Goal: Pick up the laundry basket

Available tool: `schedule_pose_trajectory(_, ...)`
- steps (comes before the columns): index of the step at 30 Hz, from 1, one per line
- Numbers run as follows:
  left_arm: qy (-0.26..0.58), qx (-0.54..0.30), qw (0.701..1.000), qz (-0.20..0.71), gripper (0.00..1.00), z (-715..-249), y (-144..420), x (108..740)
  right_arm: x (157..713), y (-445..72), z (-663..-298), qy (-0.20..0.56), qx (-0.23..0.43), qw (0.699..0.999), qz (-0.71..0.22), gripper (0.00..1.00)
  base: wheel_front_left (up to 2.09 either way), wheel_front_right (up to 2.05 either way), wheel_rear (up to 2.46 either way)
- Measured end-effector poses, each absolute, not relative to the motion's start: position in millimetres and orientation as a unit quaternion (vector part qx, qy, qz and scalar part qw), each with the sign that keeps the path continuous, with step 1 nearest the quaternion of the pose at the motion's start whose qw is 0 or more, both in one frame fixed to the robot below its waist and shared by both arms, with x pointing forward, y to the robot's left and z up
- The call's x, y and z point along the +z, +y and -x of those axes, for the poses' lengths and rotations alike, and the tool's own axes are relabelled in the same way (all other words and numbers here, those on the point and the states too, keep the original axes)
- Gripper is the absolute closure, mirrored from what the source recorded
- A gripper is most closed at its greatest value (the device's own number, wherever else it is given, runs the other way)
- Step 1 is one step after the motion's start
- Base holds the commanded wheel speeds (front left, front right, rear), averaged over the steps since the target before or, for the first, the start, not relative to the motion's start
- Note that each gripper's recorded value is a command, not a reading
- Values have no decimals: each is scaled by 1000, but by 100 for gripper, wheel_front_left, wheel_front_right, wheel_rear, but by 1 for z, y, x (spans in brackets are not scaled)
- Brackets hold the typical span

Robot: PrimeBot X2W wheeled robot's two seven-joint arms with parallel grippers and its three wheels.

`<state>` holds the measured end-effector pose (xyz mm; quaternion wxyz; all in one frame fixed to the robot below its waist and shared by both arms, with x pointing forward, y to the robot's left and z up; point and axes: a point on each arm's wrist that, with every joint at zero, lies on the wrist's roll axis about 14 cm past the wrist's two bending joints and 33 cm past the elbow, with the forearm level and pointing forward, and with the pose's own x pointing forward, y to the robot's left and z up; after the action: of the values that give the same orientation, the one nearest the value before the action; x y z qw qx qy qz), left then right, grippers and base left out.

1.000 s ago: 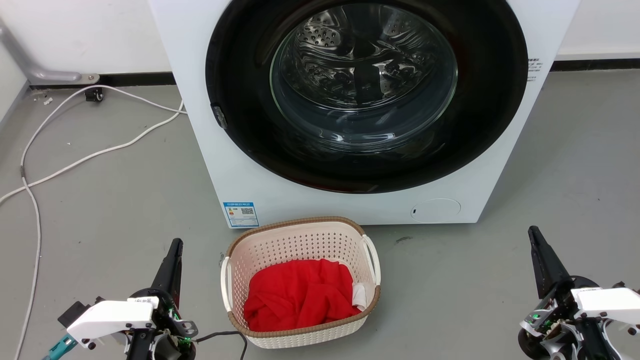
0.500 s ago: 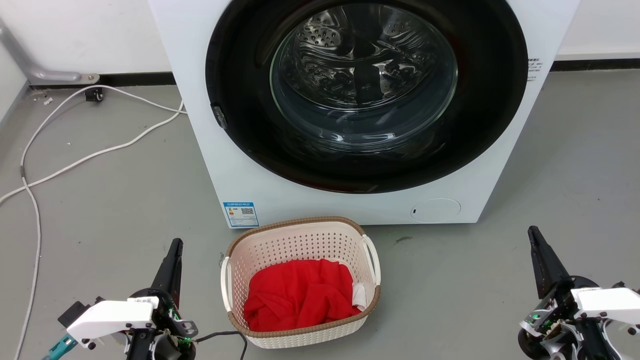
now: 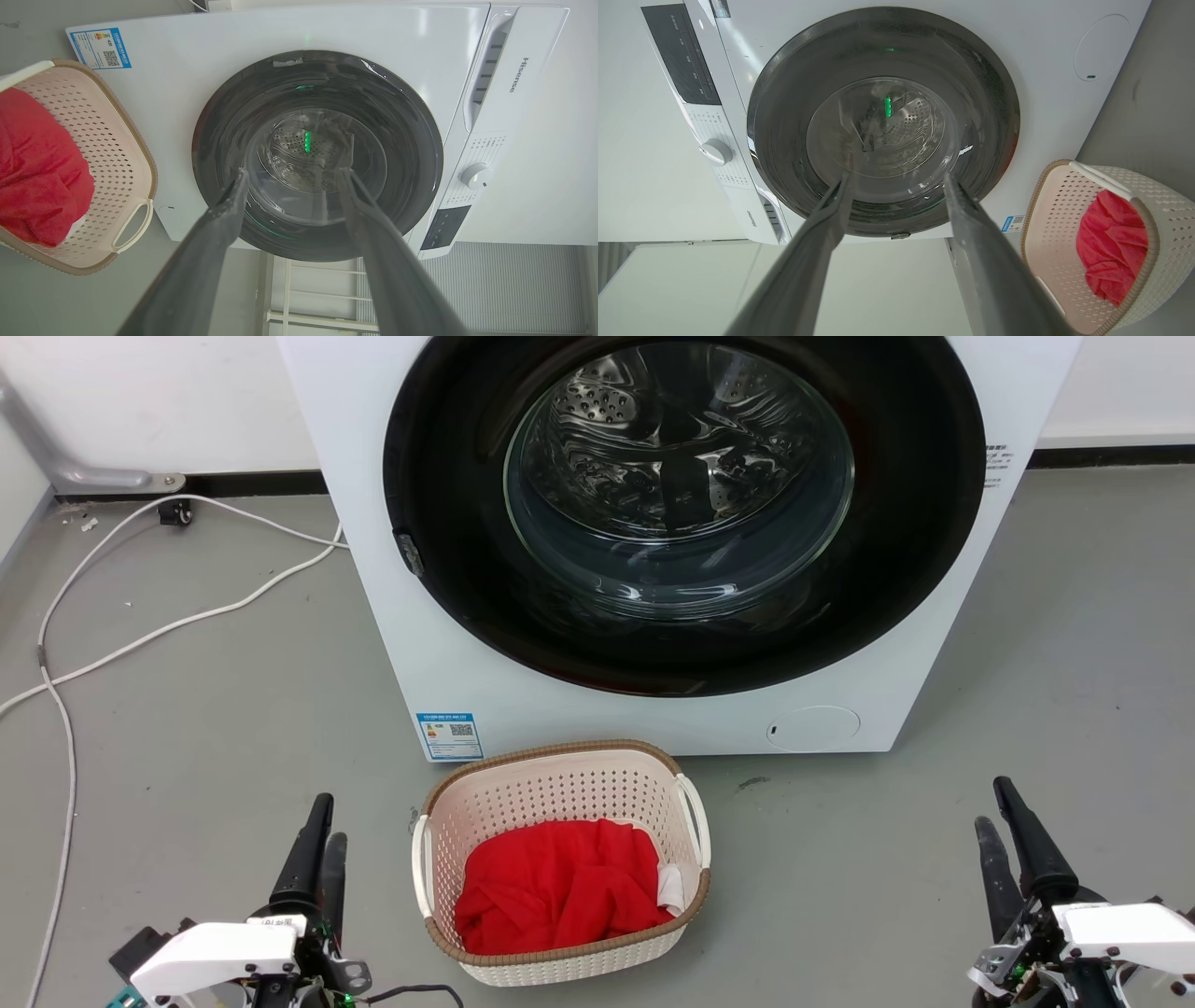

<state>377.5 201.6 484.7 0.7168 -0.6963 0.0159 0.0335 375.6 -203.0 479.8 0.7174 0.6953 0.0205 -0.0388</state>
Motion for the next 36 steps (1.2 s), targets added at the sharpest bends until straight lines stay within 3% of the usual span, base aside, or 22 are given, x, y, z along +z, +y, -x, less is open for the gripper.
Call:
schedule_pose_trajectory(19,-6,26,841,540,0,-381,200,509,512,-194,-382,-8,-2,863,-506,0,0,0,0)
schedule_pose_trajectory(36,-15,22,913,408,0,-378,192,517,515,-186,-378,-15,10,933,-359,0,0,0,0)
